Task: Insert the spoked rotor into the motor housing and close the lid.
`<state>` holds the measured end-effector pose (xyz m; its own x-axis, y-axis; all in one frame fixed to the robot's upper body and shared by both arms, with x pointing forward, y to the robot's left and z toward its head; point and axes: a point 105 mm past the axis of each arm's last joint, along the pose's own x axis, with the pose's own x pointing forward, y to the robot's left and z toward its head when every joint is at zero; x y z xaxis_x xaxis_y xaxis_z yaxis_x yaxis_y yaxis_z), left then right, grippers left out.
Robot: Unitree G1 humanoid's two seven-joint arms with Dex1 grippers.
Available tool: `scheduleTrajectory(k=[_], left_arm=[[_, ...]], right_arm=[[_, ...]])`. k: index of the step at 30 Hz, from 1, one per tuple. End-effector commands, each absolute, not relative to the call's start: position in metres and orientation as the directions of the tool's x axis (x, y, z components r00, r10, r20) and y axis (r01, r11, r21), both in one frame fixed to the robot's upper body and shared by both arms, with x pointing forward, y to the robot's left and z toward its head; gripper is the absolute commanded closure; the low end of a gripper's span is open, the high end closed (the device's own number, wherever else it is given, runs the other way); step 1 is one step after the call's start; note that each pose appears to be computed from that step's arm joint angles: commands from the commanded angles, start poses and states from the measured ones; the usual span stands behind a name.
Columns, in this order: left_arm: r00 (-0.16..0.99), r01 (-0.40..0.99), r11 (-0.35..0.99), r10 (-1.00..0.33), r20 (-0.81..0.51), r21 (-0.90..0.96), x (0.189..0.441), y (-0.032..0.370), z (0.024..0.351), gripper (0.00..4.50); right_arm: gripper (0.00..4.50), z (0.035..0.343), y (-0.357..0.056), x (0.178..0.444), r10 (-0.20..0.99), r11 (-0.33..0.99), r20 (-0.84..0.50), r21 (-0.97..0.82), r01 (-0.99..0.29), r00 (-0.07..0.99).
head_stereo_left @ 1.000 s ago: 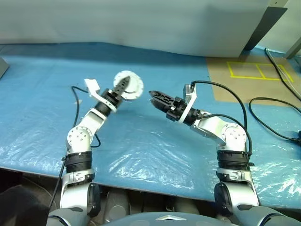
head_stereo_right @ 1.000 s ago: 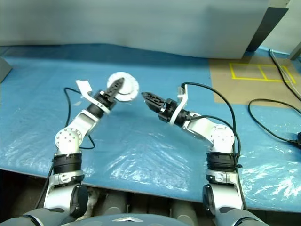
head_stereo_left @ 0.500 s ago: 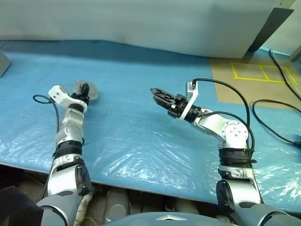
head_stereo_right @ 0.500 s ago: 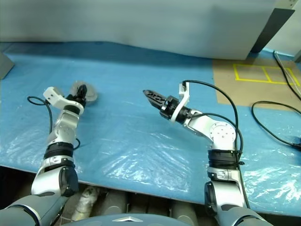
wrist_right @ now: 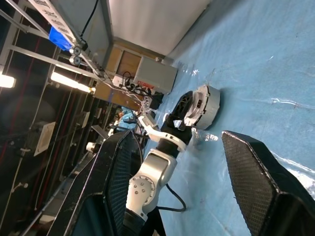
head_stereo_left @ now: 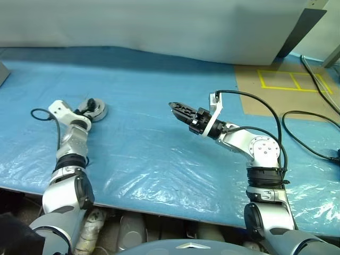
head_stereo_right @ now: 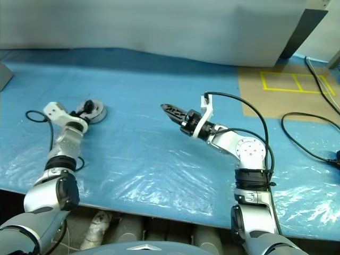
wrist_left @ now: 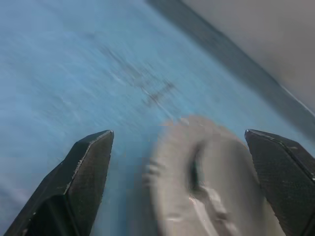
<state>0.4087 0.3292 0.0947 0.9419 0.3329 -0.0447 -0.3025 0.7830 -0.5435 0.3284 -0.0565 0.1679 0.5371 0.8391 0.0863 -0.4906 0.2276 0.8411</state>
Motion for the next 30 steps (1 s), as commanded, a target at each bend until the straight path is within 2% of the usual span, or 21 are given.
scheduleTrajectory(k=[1,5,10,11,13,16,17,20,22,26,30], left_arm=[[0.891,-0.37,0.785,0.451,0.048,-0.497,0.398,0.361,0.121,0.02],[0.87,-0.399,0.786,0.488,0.077,-0.473,0.392,0.373,0.128,0.02],[0.888,-0.272,0.836,0.409,0.211,-0.476,0.401,0.361,0.164,0.02],[0.896,-0.219,0.861,0.364,0.255,-0.458,0.405,0.351,0.176,0.02],[0.923,-0.04,0.933,0.172,0.345,-0.358,0.415,0.31,0.201,0.02],[0.913,0.207,0.948,-0.099,0.396,-0.241,0.418,0.249,0.22,0.02],[0.886,0.347,0.92,-0.26,0.385,-0.179,0.414,0.216,0.222,0.02],[0.753,0.616,0.787,-0.573,0.324,-0.04,0.389,0.156,0.218,0.02],[0.658,0.73,0.683,-0.714,0.239,0.032,0.368,0.131,0.202,0.02],[0.555,0.825,0.562,-0.825,0.108,0.05,0.343,0.111,0.17,0.02],[0.538,0.84,0.541,-0.84,0.067,0.046,0.336,0.104,0.155,0.02]], right_arm=[[1.51,0.18,-0.052,0.325,0.85,0.205,0.126,0.815,-0.541,0.511],[1.51,0.179,-0.051,0.326,0.852,0.206,0.126,0.812,-0.546,0.509],[1.51,0.182,-0.054,0.327,0.844,0.224,0.135,0.791,-0.57,0.519],[1.51,0.184,-0.056,0.328,0.837,0.243,0.137,0.774,-0.585,0.529],[1.51,0.189,-0.064,0.332,0.809,0.332,0.139,0.694,-0.639,0.571],[1.51,0.195,-0.075,0.333,0.776,0.44,0.146,0.572,-0.693,0.613],[1.51,0.196,-0.081,0.332,0.759,0.499,0.137,0.506,-0.704,0.636],[1.51,0.192,-0.096,0.331,0.717,0.624,0.099,0.35,-0.699,0.69],[1.51,0.182,-0.104,0.327,0.693,0.692,0.052,0.233,-0.683,0.719],[1.51,0.166,-0.115,0.32,0.63,0.77,0.006,0.122,-0.626,0.776],[1.51,0.155,-0.133,0.324,0.526,0.842,-0.004,0.147,-0.52,0.851]])
